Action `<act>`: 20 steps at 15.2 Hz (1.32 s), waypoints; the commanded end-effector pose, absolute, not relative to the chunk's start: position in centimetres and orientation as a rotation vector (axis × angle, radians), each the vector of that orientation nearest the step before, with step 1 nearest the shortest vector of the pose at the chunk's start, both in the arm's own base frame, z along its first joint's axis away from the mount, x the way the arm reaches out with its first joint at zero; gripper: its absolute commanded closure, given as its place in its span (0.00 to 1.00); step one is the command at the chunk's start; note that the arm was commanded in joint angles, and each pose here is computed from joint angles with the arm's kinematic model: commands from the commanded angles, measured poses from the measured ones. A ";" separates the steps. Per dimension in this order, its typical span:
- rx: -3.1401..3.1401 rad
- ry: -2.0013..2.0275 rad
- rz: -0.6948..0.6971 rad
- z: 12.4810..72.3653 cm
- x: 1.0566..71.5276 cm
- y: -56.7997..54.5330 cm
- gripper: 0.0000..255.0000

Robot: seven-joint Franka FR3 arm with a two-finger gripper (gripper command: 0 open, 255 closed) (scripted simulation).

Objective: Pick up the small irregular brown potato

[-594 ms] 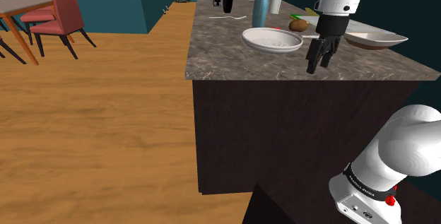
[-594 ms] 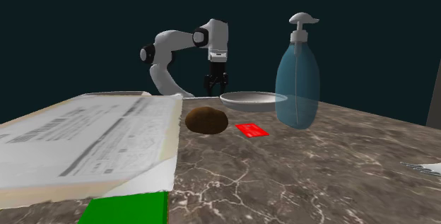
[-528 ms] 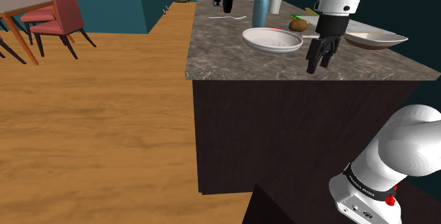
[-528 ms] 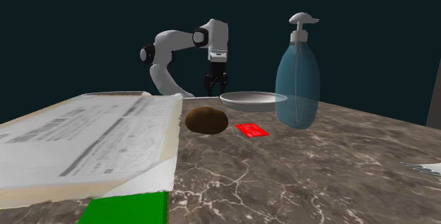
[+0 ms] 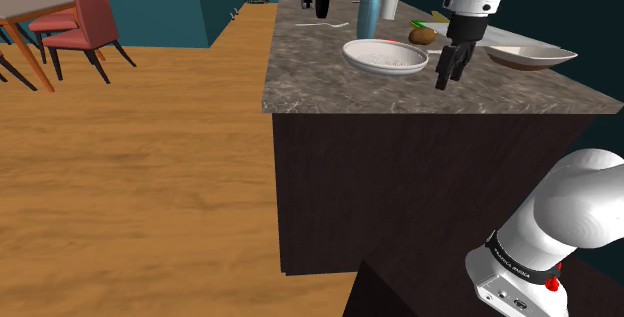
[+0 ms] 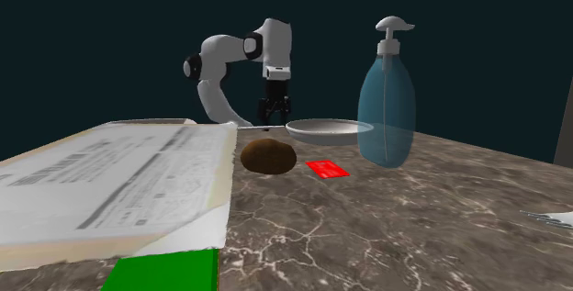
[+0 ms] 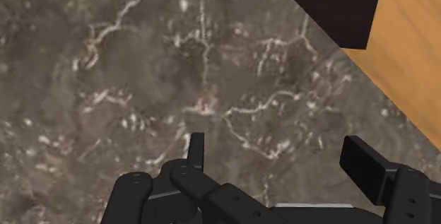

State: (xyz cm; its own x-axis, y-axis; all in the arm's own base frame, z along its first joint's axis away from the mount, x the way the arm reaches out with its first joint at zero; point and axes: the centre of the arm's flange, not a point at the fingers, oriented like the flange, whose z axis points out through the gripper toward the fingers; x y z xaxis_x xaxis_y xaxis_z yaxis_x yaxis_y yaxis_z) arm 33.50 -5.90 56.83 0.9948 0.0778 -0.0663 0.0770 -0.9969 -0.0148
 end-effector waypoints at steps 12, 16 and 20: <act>-3.184 -0.368 -0.004 58.5 41.9 -18.9 0.00; -3.197 -0.445 -0.038 59.3 44.9 -22.6 0.00; -3.208 -0.522 -0.073 60.1 48.0 -26.2 0.00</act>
